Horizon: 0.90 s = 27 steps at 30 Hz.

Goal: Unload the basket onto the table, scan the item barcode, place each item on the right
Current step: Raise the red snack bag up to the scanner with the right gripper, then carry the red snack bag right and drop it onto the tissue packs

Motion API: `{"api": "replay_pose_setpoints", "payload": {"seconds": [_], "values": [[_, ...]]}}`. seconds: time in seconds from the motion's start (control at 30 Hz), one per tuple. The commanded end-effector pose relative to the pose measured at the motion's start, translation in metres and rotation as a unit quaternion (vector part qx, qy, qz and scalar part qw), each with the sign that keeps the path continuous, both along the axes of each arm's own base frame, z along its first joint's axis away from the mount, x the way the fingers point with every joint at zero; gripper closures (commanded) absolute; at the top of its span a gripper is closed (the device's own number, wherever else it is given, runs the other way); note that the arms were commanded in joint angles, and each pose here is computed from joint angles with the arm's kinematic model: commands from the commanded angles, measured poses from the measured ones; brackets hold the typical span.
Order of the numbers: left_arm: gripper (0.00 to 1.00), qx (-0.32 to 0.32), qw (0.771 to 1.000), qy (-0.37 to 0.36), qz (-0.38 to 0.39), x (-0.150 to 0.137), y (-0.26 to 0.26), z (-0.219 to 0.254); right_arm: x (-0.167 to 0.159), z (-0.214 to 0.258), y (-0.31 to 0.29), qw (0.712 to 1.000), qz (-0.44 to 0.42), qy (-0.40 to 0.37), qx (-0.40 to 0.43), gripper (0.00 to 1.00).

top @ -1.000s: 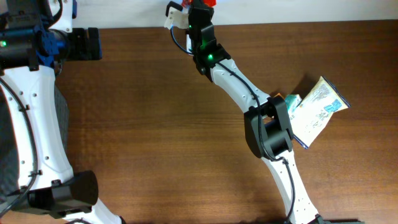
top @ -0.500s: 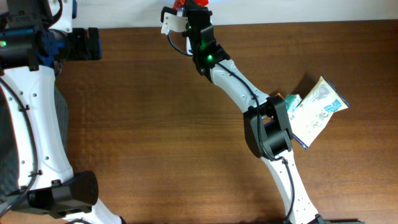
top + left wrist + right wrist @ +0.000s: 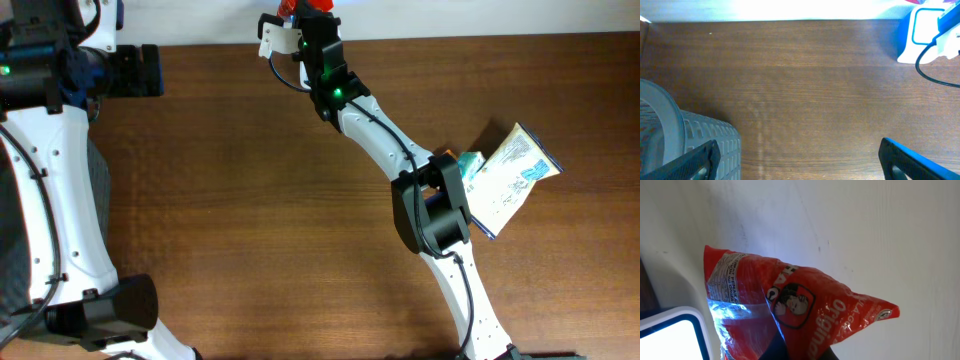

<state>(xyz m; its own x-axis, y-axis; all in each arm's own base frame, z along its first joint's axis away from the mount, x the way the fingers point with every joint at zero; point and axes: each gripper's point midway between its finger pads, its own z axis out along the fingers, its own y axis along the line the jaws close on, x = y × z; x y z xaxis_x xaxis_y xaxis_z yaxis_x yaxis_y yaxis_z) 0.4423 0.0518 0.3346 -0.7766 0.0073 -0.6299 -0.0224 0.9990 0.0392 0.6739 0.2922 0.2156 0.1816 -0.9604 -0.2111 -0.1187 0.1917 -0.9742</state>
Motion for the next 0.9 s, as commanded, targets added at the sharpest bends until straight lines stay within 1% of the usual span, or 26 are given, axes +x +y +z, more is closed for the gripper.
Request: {"api": "replay_pose_setpoints", "payload": {"seconds": [0.0,0.1,0.17,0.27,0.33,0.4,0.43,0.47,0.5,0.53,0.57,0.67,0.7,0.8,0.87], "values": [[0.01,0.001,1.000,0.001,-0.004,0.000,0.002,-0.001,0.004,0.009,-0.002,1.000,0.002,-0.017,0.012,0.96],[0.01,0.001,1.000,0.001,-0.004,0.000,0.002,-0.001,0.002,0.021,-0.002,1.000,0.002,-0.024,0.017,0.96],[0.01,0.001,1.000,0.001,-0.004,0.000,0.002,-0.001,-0.003,0.045,-0.002,0.999,0.003,-0.038,0.030,0.96],[0.01,0.001,1.000,0.001,-0.004,0.000,0.002,-0.001,-0.015,0.090,-0.006,0.993,0.001,-0.042,0.109,0.96],[0.01,0.001,1.000,0.001,-0.004,0.000,0.002,-0.001,-0.032,0.116,-0.009,0.985,0.001,0.001,0.172,0.96],[0.01,0.001,1.000,0.001,-0.004,0.000,0.002,-0.001,-0.052,0.128,-0.011,0.978,0.003,0.051,0.201,0.96],[0.01,0.001,1.000,0.001,-0.004,0.000,0.002,-0.001,-0.067,0.131,-0.011,0.972,0.008,0.092,0.215,0.96],[0.01,0.001,1.000,0.001,-0.004,0.000,0.002,-0.001,-0.088,0.130,-0.012,0.961,0.009,0.149,0.233,0.96],[0.01,0.001,1.000,0.001,-0.004,0.000,0.002,-0.001,-0.102,0.131,-0.016,0.951,0.004,0.181,0.252,0.96],[0.01,0.001,1.000,0.001,-0.004,0.000,0.002,-0.001,-0.114,0.130,-0.019,0.937,-0.005,0.214,0.277,0.96],[0.01,0.001,1.000,0.001,-0.004,0.000,0.002,-0.001,-0.143,0.127,-0.025,0.897,-0.026,0.286,0.336,0.96],[0.01,0.001,1.000,0.001,-0.004,0.000,0.002,-0.001,-0.190,0.116,-0.035,0.817,-0.073,0.395,0.414,0.96],[0.01,0.001,1.000,0.001,-0.004,0.000,0.002,-0.001,-0.213,0.103,-0.055,0.775,-0.137,0.438,0.434,0.96],[0.01,0.001,1.000,0.001,-0.004,0.000,0.002,-0.001,-0.238,0.074,-0.091,0.735,-0.222,0.487,0.417,0.96],[0.01,0.001,1.000,0.001,-0.004,0.000,0.002,-0.001,-0.250,0.043,-0.126,0.693,-0.298,0.518,0.403,0.96]]}}
